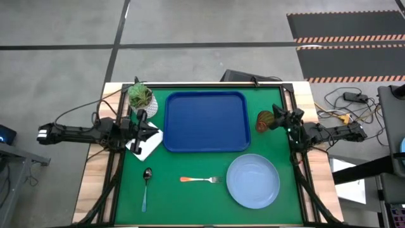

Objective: Pick and place plate/cup/fork/spoon on tray
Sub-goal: Put the red cup on the blue tray

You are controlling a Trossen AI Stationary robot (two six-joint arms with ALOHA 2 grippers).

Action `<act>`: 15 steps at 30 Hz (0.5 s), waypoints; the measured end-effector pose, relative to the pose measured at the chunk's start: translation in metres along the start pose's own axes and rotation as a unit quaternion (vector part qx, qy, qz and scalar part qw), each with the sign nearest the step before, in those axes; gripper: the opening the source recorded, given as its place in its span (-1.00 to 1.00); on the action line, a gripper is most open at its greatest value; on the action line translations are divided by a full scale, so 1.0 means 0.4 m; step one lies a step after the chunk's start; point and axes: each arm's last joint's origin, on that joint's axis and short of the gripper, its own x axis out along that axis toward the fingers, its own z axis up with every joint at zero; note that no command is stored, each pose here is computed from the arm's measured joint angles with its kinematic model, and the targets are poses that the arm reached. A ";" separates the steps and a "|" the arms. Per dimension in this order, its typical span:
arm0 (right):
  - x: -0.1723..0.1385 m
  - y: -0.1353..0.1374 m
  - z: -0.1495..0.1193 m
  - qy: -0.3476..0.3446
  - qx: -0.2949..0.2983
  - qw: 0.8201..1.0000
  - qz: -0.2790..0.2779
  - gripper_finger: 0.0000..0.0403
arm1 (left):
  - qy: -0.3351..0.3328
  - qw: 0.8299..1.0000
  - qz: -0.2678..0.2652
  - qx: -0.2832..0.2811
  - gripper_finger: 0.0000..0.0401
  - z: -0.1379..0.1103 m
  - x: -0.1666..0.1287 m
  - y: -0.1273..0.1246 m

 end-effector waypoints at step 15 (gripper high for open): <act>-0.017 0.056 0.042 -0.026 -0.063 0.945 0.320 -0.96 | -0.123 0.992 -0.009 -0.006 -0.96 0.056 -0.008 -0.004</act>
